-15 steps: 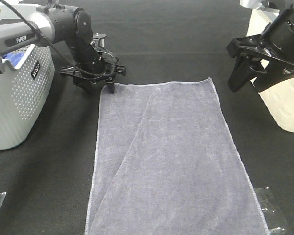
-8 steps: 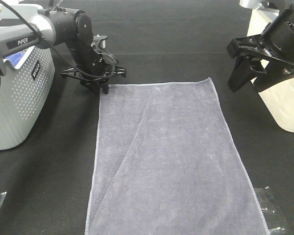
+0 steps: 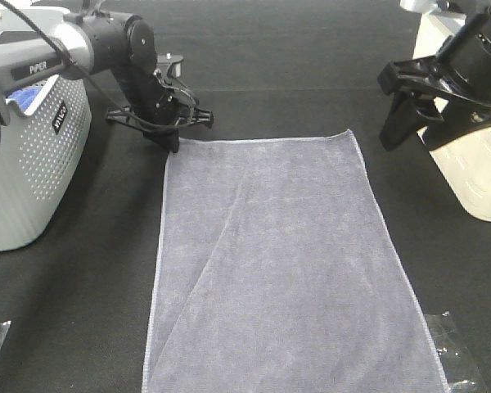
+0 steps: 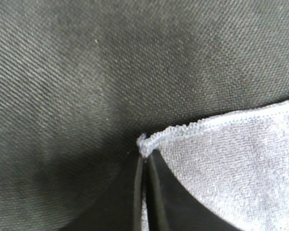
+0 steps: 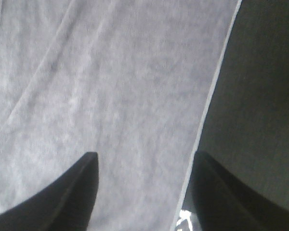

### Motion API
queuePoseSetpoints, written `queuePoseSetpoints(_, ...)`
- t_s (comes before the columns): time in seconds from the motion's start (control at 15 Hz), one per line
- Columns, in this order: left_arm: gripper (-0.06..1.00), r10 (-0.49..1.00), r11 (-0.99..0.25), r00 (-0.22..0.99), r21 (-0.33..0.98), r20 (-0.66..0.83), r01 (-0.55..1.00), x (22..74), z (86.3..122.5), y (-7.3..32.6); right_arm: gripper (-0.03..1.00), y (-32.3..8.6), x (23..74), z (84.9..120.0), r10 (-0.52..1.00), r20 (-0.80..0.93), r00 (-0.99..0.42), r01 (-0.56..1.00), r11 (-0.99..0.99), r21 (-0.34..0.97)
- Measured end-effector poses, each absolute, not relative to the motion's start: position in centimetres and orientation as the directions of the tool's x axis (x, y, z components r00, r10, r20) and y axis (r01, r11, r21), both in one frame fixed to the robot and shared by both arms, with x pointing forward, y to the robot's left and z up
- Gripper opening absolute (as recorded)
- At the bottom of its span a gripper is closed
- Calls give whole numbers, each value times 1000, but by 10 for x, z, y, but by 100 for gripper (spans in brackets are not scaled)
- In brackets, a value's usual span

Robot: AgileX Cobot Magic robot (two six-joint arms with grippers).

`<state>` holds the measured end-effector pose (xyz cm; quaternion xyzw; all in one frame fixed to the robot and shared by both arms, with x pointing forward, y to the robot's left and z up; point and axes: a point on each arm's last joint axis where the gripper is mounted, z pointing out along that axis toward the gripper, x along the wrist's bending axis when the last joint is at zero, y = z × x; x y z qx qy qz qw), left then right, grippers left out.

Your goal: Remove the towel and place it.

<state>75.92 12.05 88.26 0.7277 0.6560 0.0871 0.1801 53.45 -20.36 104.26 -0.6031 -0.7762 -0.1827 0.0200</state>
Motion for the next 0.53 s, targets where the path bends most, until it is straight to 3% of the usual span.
queuePoseSetpoints(0.27,0,988,-101,141,415,-66,904,760,900,123,55,-196,552,1048,904,275,-327,884,189,428)
queuePoseSetpoints(0.53,0,988,-135,153,445,-5,886,761,915,128,55,-181,600,1033,881,291,-372,863,213,459)
